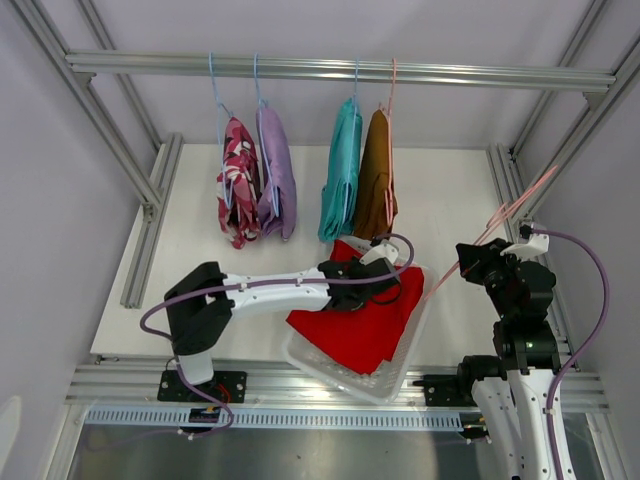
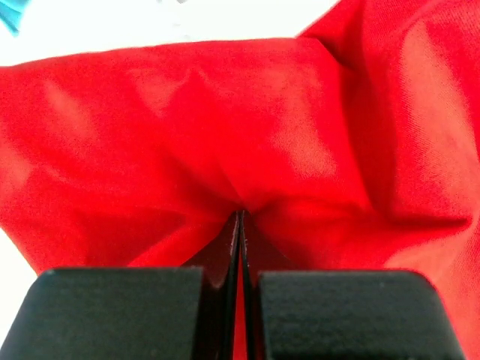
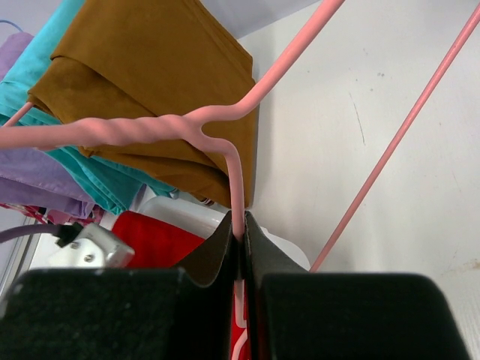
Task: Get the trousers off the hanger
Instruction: Place the trousers in the bin, then place the hanger at the clothesline.
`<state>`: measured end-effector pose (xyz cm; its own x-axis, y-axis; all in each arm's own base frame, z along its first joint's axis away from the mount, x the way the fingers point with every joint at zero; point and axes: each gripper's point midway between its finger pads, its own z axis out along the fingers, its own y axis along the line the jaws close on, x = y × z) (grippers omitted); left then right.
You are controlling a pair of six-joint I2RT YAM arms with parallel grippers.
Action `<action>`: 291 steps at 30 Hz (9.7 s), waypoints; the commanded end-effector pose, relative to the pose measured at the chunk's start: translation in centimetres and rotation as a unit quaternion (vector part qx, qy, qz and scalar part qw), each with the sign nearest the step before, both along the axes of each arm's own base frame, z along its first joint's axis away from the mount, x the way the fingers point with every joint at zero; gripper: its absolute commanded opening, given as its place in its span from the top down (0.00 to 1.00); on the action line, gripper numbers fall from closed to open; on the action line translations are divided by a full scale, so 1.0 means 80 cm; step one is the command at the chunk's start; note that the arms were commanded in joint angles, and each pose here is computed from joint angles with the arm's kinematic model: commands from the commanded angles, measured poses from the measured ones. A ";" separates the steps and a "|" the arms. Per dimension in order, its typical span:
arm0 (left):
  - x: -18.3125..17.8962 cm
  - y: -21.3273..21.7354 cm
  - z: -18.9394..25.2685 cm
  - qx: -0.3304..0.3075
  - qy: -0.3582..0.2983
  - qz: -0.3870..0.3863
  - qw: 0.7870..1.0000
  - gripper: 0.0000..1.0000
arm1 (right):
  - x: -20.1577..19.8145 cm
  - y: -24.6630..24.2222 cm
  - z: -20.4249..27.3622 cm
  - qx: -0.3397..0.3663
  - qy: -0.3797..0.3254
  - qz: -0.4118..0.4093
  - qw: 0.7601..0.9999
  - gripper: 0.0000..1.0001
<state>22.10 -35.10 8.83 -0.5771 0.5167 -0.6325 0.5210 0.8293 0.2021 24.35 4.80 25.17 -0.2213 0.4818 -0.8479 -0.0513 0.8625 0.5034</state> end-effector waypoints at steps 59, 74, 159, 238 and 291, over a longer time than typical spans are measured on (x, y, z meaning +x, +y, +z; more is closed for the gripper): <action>-0.166 0.083 -0.111 0.006 0.201 0.002 0.980 0.99 | 0.007 0.004 0.016 0.004 -0.033 0.008 0.999 1.00; -0.149 0.070 0.068 -0.032 0.117 -0.034 0.992 0.99 | 0.006 0.005 0.017 0.005 -0.036 0.009 0.999 1.00; -0.076 -0.085 0.075 -0.250 0.032 -0.106 0.962 0.99 | 0.001 0.006 0.026 -0.007 -0.035 0.007 0.999 1.00; -0.103 -0.089 0.434 -0.688 0.135 -0.416 0.579 0.17 | -0.229 0.155 0.182 0.133 -0.071 0.459 0.875 1.00; -0.137 -0.062 0.450 -0.679 0.126 -0.424 0.586 0.99 | -0.214 0.144 0.168 0.137 -0.059 0.398 0.905 0.84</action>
<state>12.82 -41.58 40.37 -0.7288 -0.1089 -0.6760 0.6548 -0.3995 -0.6416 7.45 16.30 39.22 -0.4822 0.4075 -0.7755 -0.6851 0.3763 0.6237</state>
